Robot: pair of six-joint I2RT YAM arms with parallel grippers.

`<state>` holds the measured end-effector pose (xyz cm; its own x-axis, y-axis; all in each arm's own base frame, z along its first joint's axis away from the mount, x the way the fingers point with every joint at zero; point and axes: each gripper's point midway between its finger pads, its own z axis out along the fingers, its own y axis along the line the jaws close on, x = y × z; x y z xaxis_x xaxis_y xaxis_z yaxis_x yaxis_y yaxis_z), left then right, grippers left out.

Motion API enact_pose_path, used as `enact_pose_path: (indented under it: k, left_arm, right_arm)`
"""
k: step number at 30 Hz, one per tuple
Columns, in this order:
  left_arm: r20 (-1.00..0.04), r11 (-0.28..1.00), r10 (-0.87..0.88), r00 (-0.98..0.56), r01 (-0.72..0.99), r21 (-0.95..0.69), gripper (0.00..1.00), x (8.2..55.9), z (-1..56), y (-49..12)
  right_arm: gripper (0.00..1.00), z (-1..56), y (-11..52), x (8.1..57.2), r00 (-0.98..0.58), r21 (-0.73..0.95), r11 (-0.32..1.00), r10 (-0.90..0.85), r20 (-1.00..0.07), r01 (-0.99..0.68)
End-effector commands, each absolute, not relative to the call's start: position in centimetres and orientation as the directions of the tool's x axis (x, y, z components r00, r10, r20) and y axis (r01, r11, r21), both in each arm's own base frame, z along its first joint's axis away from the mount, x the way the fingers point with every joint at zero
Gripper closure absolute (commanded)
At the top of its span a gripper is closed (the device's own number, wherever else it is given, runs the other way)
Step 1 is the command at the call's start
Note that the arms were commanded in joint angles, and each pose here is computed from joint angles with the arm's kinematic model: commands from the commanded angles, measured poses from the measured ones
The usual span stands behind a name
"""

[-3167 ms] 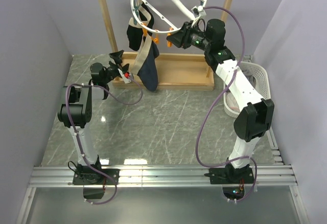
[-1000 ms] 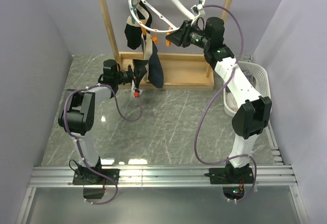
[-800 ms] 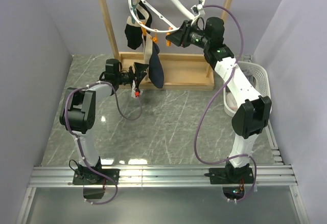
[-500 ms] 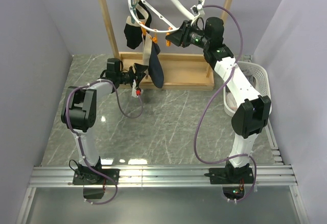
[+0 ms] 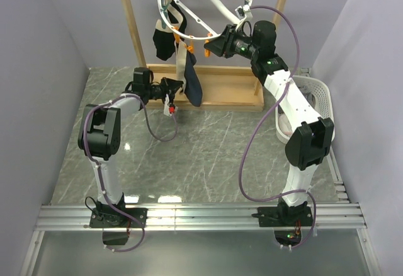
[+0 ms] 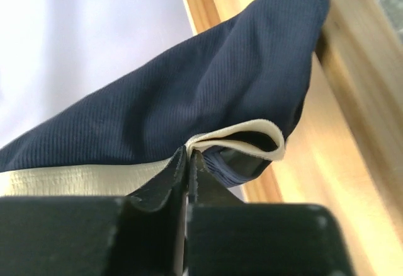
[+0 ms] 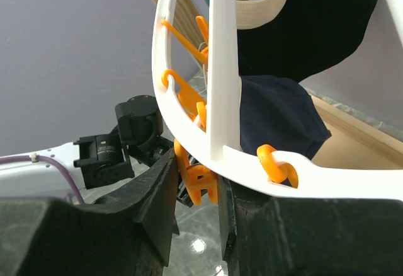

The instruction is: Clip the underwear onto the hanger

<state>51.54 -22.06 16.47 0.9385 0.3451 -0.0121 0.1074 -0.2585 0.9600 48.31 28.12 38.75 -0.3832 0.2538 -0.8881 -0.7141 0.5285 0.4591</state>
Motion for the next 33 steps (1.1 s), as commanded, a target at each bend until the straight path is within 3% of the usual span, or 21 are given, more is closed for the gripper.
enact_pose_path:
  k: [1, 3, 10, 15, 20, 24, 33]
  left_arm:
    - [0.226, -0.342, 0.210, 0.951, -0.145, 0.928, 1.00, 50.8, 17.7, -23.3]
    - [0.213, -0.325, 0.204, 0.955, -0.139, 0.935, 1.00, 50.4, 19.0, -23.5]
    - [-0.156, -0.205, 0.240, 0.958, 0.207, 0.957, 1.00, 46.9, 23.5, -24.1]
    - [-0.345, -0.157, 0.274, 0.898, 0.396, 0.905, 1.00, 45.2, 27.2, -24.5]
    - [-0.519, -0.092, 0.338, 0.785, 0.577, 0.812, 1.00, 44.7, 29.7, -25.1]
    - [-0.670, 0.030, 0.413, 0.617, 0.726, 0.687, 1.00, 44.9, 31.1, -26.2]
    - [-0.801, 0.297, 0.500, 0.329, 0.804, 0.515, 1.00, 45.9, 32.9, -27.3]
  right_arm:
    - [1.00, 41.6, 27.9, 48.9, -0.314, 0.424, 0.519, 0.289, -0.904, -0.742]
    - [1.00, 41.5, 27.9, 48.9, -0.316, 0.424, 0.519, 0.288, -0.904, -0.742]
    - [1.00, 41.6, 27.7, 49.1, -0.313, 0.425, 0.527, 0.291, -0.904, -0.736]
    - [1.00, 41.7, 27.7, 49.1, -0.311, 0.425, 0.526, 0.294, -0.904, -0.737]
    - [1.00, 41.8, 27.6, 49.3, -0.305, 0.424, 0.534, 0.300, -0.904, -0.732]
    - [1.00, 42.0, 27.5, 49.2, -0.305, 0.431, 0.539, 0.310, -0.901, -0.724]
    - [1.00, 42.0, 27.1, 49.5, -0.309, 0.454, 0.556, 0.338, -0.889, -0.697]
